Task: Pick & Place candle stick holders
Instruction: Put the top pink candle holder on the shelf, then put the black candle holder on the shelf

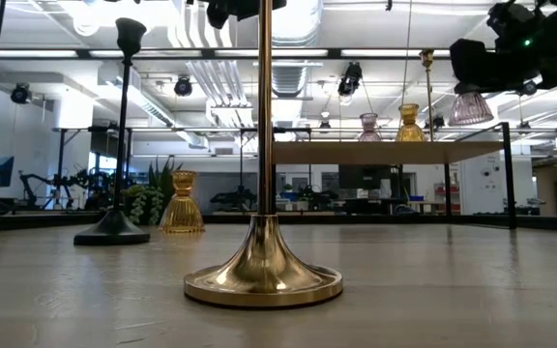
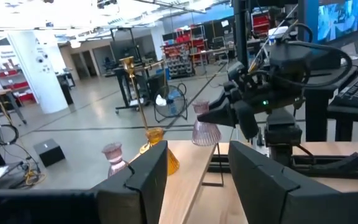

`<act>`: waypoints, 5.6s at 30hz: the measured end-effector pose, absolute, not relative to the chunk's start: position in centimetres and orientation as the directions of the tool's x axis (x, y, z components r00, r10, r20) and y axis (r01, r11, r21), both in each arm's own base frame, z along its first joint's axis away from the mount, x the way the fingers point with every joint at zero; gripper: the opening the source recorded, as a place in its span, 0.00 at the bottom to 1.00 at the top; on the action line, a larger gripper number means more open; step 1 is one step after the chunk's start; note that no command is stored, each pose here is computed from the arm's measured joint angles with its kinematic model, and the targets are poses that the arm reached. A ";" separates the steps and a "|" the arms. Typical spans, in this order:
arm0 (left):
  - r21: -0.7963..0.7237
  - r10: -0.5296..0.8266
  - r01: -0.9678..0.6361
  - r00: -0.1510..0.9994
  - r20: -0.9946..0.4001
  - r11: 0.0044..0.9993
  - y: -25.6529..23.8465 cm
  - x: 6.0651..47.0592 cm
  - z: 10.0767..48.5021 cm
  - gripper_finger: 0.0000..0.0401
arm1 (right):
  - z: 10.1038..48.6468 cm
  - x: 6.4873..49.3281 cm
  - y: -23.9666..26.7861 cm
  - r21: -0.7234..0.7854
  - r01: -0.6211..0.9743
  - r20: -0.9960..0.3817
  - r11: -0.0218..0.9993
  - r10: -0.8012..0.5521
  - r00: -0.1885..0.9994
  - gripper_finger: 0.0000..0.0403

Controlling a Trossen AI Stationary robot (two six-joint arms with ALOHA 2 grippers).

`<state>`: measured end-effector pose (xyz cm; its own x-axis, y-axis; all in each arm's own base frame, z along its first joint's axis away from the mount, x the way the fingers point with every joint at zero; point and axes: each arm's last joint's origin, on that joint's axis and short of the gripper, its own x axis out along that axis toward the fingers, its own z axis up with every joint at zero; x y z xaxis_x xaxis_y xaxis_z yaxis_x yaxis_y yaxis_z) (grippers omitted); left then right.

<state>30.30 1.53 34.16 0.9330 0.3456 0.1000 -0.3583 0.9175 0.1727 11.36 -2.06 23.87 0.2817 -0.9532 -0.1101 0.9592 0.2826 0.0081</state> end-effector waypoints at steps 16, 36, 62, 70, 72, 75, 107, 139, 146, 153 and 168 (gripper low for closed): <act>0.179 0.346 -0.359 0.933 0.099 0.916 1.5 30.2 34.2 0.44 | 23.3 11.9 -4.7 -0.004 0.955 -0.135 0.298 -0.946 0.294 0.26; 0.190 0.350 -0.365 0.930 0.110 0.911 1.5 29.6 34.7 0.44 | 20.7 11.1 -6.1 0.047 0.969 -0.141 0.241 -0.959 0.245 0.26; 0.192 0.350 -0.362 0.932 0.096 0.912 1.5 29.6 34.5 0.44 | 20.7 11.0 -6.1 0.040 0.964 -0.147 0.264 -0.953 0.267 0.30; 0.192 0.350 -0.362 0.932 0.096 0.912 1.5 29.6 34.5 0.44 | 20.6 11.0 -6.1 0.010 0.963 -0.149 0.268 -0.952 0.266 0.37; 0.192 0.350 -0.362 0.932 0.097 0.912 1.5 29.6 34.5 0.44 | 20.6 11.0 -6.1 0.006 0.963 -0.150 0.268 -0.952 0.266 0.40; 0.192 0.350 -0.362 0.932 0.096 0.912 1.5 29.6 34.5 0.44 | 20.5 11.0 -6.1 -0.001 0.963 -0.153 0.269 -0.952 0.266 0.46; 0.195 0.350 -0.361 0.933 0.090 0.912 1.5 29.7 34.5 0.44 | 25.9 11.4 -6.0 -0.004 0.948 0.032 0.319 -0.947 0.319 0.71; 0.175 0.400 -0.377 0.908 -0.126 0.910 0.5 20.1 37.2 0.43 | 35.5 13.9 0.7 0.027 -0.257 0.005 0.966 0.257 0.966 0.25; 0.076 0.393 -0.387 0.890 -0.231 0.919 -0.5 17.2 36.4 0.43 | 35.1 14.7 2.9 -0.002 -0.365 -0.028 0.931 0.365 0.931 0.13; 0.061 0.451 -0.456 0.835 -0.316 0.888 -2.0 15.9 34.2 0.43 | 35.7 14.1 4.7 -0.010 -0.359 -0.036 0.933 0.358 0.933 0.04; 0.080 0.471 -0.490 0.763 -0.441 0.868 -4.3 14.1 30.4 0.43 | 37.5 15.2 7.2 -0.093 -0.235 -0.237 0.968 0.208 0.949 0.02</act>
